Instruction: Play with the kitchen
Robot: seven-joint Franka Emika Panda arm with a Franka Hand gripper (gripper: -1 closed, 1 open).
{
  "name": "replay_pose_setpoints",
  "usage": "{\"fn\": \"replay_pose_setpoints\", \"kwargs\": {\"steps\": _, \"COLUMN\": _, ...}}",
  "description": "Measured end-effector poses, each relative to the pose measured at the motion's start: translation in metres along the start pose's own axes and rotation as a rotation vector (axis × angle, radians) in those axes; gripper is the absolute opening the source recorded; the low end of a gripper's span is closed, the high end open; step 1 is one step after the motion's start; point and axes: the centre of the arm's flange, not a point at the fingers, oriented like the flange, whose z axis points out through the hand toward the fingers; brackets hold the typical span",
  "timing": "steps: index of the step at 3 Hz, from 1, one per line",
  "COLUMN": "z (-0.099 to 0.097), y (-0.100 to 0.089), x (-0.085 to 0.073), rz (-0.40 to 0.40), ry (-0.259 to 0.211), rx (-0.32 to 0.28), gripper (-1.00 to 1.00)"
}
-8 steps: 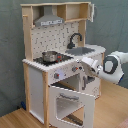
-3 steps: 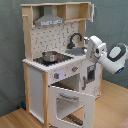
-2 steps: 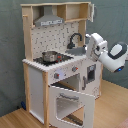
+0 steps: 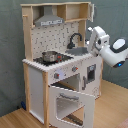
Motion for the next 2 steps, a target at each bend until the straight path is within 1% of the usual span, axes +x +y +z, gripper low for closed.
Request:
{"fn": "replay_pose_setpoints", "kwargs": {"steps": 1, "z": 0.008, "y": 0.021, "x": 0.008, "rz": -0.002, "ry": -0.023, "rx": -0.025, "gripper": 1.00}}
{"fn": "replay_pose_setpoints", "kwargs": {"steps": 2, "z": 0.014, "y": 0.039, "x": 0.013, "rz": -0.010, "ry": -0.047, "rx": -0.044, "gripper": 1.00}}
